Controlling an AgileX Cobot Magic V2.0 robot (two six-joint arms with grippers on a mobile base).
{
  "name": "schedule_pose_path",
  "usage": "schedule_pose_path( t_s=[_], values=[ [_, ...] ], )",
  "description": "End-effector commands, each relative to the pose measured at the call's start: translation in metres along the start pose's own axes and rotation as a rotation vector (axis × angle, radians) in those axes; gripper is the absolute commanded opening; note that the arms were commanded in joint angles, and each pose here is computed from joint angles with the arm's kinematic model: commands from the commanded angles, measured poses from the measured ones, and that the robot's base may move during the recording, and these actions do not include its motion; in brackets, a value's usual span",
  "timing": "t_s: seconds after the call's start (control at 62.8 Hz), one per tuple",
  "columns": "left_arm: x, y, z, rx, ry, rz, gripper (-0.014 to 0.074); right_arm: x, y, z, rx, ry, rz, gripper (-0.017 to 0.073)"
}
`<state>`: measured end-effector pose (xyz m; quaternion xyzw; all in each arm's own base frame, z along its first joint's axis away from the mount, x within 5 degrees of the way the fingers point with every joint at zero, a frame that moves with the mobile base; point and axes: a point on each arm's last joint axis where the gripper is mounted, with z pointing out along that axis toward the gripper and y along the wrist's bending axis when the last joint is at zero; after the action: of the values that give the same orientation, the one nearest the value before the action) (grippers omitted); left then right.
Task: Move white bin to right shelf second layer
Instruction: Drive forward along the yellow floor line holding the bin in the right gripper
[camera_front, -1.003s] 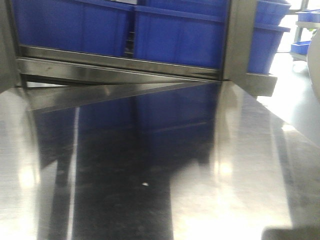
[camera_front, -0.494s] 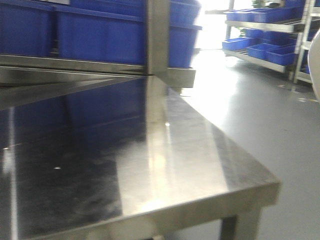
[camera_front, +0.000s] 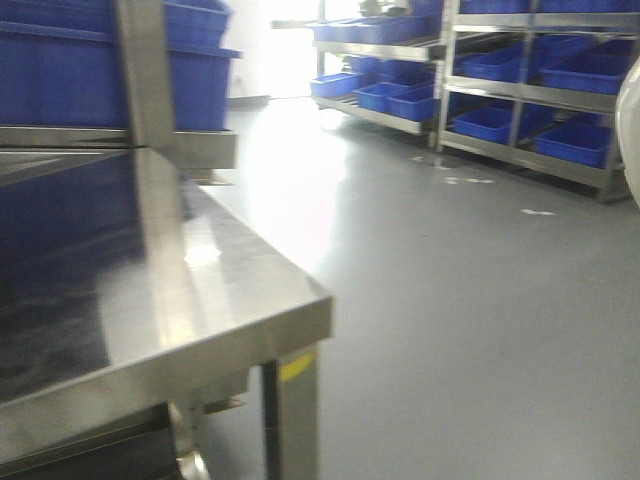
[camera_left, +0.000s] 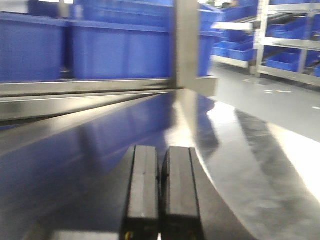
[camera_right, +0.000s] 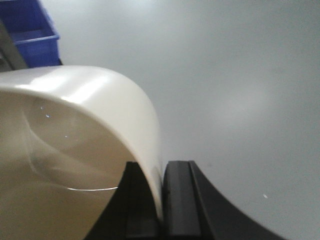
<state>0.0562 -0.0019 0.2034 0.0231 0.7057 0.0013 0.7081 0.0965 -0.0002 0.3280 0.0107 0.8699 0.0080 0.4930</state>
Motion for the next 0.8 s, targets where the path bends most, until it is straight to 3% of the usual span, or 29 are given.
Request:
schedule_pose_path(
  t_s=[0.0, 0.78],
  values=[
    [0.0041, -0.0001, 0.0003, 0.000, -0.061, -0.009, 0.0085, -0.0160, -0.0006, -0.0063, 0.008, -0.124, -0.002, 0.0055],
    [0.0041, -0.0001, 0.0003, 0.000, -0.061, -0.009, 0.0085, -0.0160, -0.0006, -0.0063, 0.008, -0.124, -0.002, 0.0055]
  ],
)
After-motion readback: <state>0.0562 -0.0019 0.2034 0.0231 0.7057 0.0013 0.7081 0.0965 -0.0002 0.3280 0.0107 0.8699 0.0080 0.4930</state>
